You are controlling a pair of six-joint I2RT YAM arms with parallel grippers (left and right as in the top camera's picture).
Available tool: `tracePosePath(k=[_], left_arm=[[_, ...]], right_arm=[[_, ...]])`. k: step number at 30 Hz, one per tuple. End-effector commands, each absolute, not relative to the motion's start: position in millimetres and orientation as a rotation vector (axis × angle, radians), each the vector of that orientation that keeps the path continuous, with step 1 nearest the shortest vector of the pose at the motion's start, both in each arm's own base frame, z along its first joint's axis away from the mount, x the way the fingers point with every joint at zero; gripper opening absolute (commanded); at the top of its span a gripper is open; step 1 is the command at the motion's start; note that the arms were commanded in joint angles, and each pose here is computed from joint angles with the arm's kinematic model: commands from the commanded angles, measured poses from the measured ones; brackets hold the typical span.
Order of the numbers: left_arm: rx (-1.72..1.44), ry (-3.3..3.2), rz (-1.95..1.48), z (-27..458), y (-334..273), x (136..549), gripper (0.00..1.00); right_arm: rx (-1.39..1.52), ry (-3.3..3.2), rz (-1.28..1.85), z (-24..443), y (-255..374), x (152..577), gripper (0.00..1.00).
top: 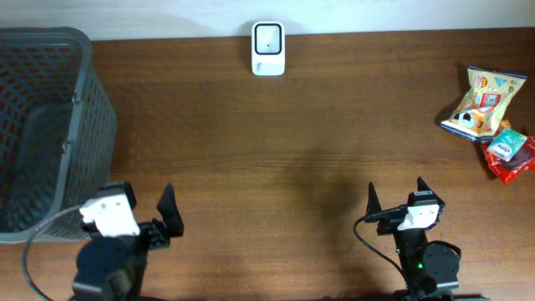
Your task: Scan the item barcode
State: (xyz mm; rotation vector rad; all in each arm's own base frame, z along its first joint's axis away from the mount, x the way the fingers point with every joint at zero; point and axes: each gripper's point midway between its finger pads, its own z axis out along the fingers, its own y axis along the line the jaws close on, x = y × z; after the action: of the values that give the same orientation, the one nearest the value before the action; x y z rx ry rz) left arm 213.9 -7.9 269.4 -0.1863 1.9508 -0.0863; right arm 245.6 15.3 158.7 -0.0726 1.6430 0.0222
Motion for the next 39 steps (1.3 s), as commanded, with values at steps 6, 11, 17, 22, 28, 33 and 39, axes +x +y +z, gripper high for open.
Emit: tracePosePath(k=[6, 11, 17, 22, 28, 33, 39], left_arm=[[-0.233, 1.872, -0.05, 253, 12, 202, 0.99], [-0.291, 1.783, -0.022, 246, 25, 194, 0.99], [-0.229, 1.623, -0.098, 223, 15, 222, 0.99], [-0.224, 1.583, -0.089, 192, 19, 239, 0.99], [-0.182, 1.637, -0.043, 157, 19, 245, 0.99], [-0.12, 1.644, 0.017, 157, 20, 245, 0.99], [-0.088, 1.648, 0.046, 156, 19, 245, 0.99]], right_arm=[[-0.052, 1.649, 0.013, 155, 12, 246, 0.98], [-0.052, 1.649, 0.013, 155, 12, 246, 0.98], [-0.052, 1.649, 0.013, 155, 12, 246, 0.98], [-0.052, 1.649, 0.013, 155, 12, 246, 0.98], [-0.053, 1.649, 0.013, 155, 12, 246, 0.98], [-0.052, 1.649, 0.013, 155, 12, 246, 0.99], [-0.052, 1.649, 0.013, 155, 12, 246, 0.98]])
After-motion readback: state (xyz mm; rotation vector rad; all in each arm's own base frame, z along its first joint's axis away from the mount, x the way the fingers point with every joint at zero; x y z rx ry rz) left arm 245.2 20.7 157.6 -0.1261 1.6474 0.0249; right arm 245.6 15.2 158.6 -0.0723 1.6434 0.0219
